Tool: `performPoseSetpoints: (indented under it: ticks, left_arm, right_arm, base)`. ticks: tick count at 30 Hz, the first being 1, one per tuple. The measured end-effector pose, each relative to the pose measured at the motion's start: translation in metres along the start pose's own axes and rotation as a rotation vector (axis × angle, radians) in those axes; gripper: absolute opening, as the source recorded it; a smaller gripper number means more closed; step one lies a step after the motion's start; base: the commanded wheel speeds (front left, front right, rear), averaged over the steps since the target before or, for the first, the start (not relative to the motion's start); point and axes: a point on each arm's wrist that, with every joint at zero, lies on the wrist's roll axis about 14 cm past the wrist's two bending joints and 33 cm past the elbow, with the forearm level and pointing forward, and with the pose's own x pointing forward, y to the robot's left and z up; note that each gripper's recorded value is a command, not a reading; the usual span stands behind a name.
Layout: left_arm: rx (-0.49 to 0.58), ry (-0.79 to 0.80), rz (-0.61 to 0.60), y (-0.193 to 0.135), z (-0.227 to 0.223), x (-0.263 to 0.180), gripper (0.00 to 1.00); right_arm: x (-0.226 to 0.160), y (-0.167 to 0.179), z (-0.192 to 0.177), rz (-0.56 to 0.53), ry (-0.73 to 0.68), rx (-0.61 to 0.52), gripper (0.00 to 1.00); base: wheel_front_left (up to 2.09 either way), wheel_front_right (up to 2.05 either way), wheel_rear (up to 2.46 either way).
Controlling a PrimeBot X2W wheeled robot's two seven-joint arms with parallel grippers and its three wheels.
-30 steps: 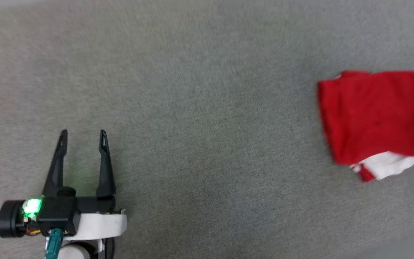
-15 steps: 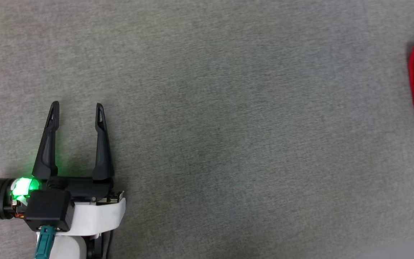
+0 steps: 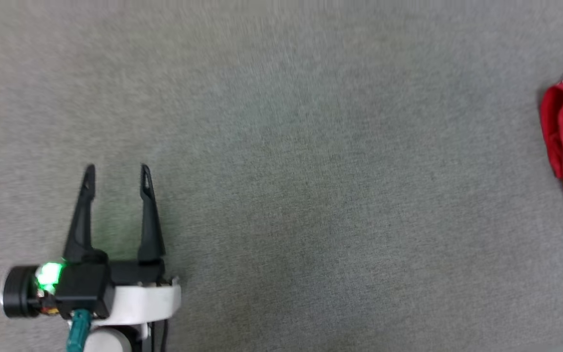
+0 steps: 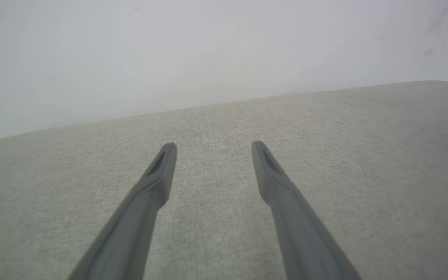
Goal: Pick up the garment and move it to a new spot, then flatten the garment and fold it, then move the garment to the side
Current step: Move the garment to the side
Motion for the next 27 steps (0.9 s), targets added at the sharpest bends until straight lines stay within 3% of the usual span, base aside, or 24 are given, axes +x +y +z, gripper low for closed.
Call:
performPoseSetpoints:
  ticks: [3, 10, 16, 21, 27]
  left_arm:
    - [-0.001, -0.011, 0.024, 0.003, 0.015, -0.013, 1.0]
    - [0.014, -0.046, 0.076, 0.015, 0.047, -0.047, 1.0]
    - [0.023, -0.072, 0.112, 0.023, 0.065, -0.07, 1.0]
    - [0.025, -0.073, 0.147, 0.031, 0.07, -0.088, 1.0]
    - [0.019, -0.068, 0.183, 0.04, 0.072, -0.108, 1.0]
  right_arm:
    - [-0.021, -0.017, 0.028, -0.044, -0.146, -0.042, 1.0]
    - [-0.09, -0.018, 0.118, -0.076, -0.708, -0.028, 1.0]
    - [-0.155, 0.017, 0.168, -0.049, -1.119, 0.03, 1.0]
    - [-0.191, 0.077, 0.175, 0.058, -1.28, 0.082, 1.0]
    - [-0.218, 0.151, 0.157, 0.233, -1.33, 0.179, 1.0]
  base:
    - [0.0, 0.0, 0.0]
    - [0.0, 0.0, 0.0]
    - [0.0, 0.0, 0.0]
    - [0.0, 0.0, 0.0]
    - [0.0, 0.0, 0.0]
